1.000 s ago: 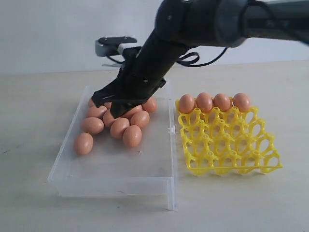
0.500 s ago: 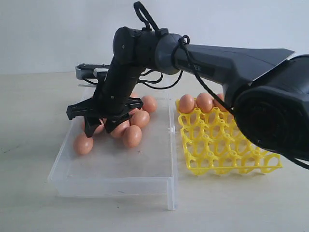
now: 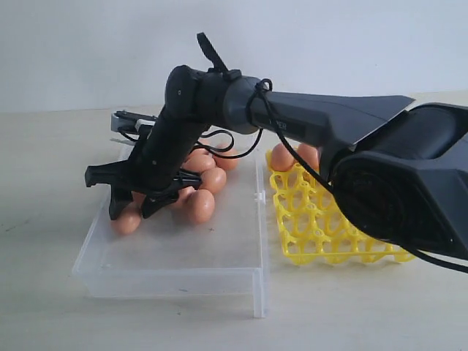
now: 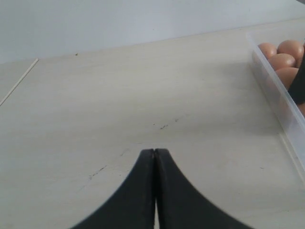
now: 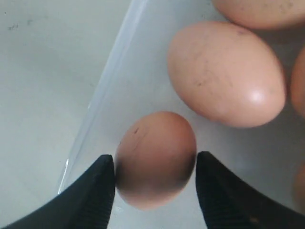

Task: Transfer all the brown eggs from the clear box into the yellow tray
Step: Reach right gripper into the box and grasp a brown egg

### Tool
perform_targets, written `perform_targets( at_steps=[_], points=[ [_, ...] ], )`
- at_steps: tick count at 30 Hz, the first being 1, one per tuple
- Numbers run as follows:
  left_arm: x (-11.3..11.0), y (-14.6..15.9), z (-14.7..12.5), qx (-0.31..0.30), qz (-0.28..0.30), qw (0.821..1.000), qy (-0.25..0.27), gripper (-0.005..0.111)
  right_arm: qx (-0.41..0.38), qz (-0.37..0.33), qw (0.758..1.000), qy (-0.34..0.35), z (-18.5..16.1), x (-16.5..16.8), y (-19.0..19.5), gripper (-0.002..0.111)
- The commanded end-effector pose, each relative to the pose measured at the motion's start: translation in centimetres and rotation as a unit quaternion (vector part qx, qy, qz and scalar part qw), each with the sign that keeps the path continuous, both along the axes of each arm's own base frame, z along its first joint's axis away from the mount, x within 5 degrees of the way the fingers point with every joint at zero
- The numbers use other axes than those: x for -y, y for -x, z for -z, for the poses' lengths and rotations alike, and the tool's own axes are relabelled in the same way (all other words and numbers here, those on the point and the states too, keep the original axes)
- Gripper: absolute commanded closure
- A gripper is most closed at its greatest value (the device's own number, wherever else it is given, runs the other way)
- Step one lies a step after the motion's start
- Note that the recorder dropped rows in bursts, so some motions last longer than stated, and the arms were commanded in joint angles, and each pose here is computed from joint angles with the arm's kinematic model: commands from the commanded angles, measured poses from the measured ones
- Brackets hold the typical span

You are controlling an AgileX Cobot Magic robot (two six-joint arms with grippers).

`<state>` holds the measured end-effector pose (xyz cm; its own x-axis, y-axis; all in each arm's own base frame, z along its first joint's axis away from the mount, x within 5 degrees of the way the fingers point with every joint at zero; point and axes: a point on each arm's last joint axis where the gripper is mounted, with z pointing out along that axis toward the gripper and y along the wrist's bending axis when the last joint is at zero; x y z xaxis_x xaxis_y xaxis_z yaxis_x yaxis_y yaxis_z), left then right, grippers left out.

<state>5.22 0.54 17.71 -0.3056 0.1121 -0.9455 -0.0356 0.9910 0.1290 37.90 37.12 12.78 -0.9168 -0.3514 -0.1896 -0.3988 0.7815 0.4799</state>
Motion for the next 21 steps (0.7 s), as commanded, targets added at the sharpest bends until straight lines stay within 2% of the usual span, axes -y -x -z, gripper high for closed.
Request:
perform_targets(
  at_steps=[1, 14, 15, 16, 18, 21],
  points=[
    [0.0, 0.0, -0.2, 0.006, 0.003, 1.0, 0.003, 0.107, 0.009, 0.019, 1.0, -0.012, 0.1, -0.4, -0.3, 0.057],
    [0.0, 0.0, -0.2, 0.006, 0.003, 1.0, 0.003, 0.107, 0.001, 0.034, 0.999, -0.003, 3.5, -0.5, -0.6, 0.058],
    [0.0, 0.0, -0.2, 0.006, 0.003, 1.0, 0.003, 0.107, 0.003, 0.036, 0.999, -0.004, 3.5, -0.6, -0.7, 0.064],
    [0.0, 0.0, -0.2, 0.006, 0.003, 1.0, 0.003, 0.107, 0.01, 0.034, 0.999, -0.004, 3.4, -0.6, -0.7, 0.075],
    [0.0, 0.0, -0.2, 0.006, 0.003, 1.0, 0.003, 0.107, 0.039, 0.008, 0.999, -0.001, 2.6, -0.4, -0.9, 0.105],
    [0.0, 0.0, -0.2, 0.006, 0.003, 1.0, 0.003, 0.107, 0.071, -0.012, 0.997, 0.002, 1.0, -0.3, -1.0, 0.108]
  ],
)
